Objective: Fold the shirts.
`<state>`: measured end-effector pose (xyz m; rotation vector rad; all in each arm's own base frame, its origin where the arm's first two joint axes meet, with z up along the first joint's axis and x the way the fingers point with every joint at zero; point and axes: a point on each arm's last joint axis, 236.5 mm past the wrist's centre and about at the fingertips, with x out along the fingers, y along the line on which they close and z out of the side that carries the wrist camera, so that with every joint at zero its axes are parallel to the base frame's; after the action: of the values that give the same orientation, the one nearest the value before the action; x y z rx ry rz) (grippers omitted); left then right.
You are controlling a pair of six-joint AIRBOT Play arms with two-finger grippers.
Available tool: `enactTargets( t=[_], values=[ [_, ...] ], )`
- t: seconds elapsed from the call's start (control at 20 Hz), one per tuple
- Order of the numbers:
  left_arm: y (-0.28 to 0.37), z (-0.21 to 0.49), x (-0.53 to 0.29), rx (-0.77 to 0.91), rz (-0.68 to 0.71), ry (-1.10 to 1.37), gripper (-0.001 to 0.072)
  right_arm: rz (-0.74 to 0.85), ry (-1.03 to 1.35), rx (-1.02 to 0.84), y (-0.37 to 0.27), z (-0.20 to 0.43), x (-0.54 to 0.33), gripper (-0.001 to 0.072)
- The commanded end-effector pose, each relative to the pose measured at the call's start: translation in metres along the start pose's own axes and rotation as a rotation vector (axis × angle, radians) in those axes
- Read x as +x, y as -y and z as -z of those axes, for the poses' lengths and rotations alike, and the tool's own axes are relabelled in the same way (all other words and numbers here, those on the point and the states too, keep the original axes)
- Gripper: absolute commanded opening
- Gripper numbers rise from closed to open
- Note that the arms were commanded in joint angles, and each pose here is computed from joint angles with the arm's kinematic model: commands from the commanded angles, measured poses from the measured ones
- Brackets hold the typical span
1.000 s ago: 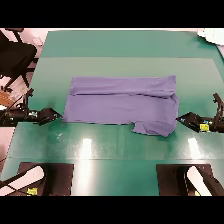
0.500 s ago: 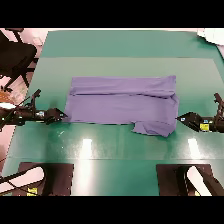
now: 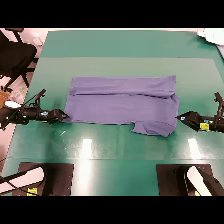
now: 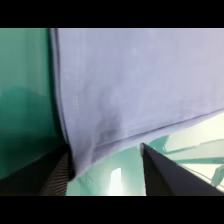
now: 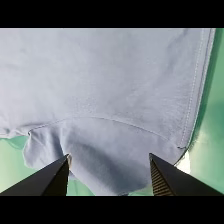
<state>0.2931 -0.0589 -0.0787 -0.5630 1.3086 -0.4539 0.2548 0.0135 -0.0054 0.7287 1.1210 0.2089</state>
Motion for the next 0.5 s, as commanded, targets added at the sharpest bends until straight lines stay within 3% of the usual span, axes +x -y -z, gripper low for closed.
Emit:
enactTargets(
  t=[0.0,0.05,0.1,0.15,0.45],
  values=[
    [0.011,-0.008,-0.001,0.018,0.043,0.033,0.0315,-0.002,0.001,0.001,0.000,0.000,0.000,0.0568],
    [0.010,-0.010,-0.001,0.039,0.039,0.039,0.0159,-0.002,0.000,0.001,0.000,0.000,0.000,0.0568],
    [0.011,-0.010,-0.001,0.067,0.042,0.043,0.0052,-0.003,-0.001,0.001,-0.001,0.000,0.000,0.0568],
    [0.013,-0.011,-0.001,0.091,0.048,0.048,0.0024,-0.003,-0.002,0.001,-0.001,0.001,0.000,0.0568],
    [0.021,-0.019,-0.002,0.087,0.082,0.083,0.0023,-0.021,-0.119,0.127,-0.007,0.028,-0.002,0.0568]
  ],
)
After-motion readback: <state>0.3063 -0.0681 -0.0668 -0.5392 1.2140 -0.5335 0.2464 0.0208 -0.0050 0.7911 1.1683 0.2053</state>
